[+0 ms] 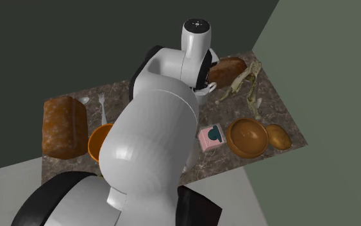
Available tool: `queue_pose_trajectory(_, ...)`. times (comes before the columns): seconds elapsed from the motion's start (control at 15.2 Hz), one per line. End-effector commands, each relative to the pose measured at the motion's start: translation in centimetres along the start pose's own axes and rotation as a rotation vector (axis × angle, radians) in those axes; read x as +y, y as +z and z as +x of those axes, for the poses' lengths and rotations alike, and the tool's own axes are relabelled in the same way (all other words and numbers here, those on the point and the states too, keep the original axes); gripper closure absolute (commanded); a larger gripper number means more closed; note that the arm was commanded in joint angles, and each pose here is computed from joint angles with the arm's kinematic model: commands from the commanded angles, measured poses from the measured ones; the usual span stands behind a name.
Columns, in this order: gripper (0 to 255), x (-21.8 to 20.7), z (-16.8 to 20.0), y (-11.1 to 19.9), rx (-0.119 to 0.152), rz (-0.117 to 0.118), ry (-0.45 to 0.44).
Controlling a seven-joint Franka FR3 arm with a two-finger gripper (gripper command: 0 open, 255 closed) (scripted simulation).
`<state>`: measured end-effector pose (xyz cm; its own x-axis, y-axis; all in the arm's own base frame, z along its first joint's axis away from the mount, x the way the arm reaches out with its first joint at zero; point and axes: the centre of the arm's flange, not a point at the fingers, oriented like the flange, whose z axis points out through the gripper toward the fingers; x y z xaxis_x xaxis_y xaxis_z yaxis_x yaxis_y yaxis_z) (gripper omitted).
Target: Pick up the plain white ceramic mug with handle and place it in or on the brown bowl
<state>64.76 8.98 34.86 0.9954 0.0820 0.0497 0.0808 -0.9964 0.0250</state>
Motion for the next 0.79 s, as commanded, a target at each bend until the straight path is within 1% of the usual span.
queue_pose_trajectory(0.0,255,0.1,0.0,-1.0,0.000,0.000,0.000)
queue_pose_trajectory(0.73,255,0.3,0.3,-6.8,0.000,0.000,0.000)
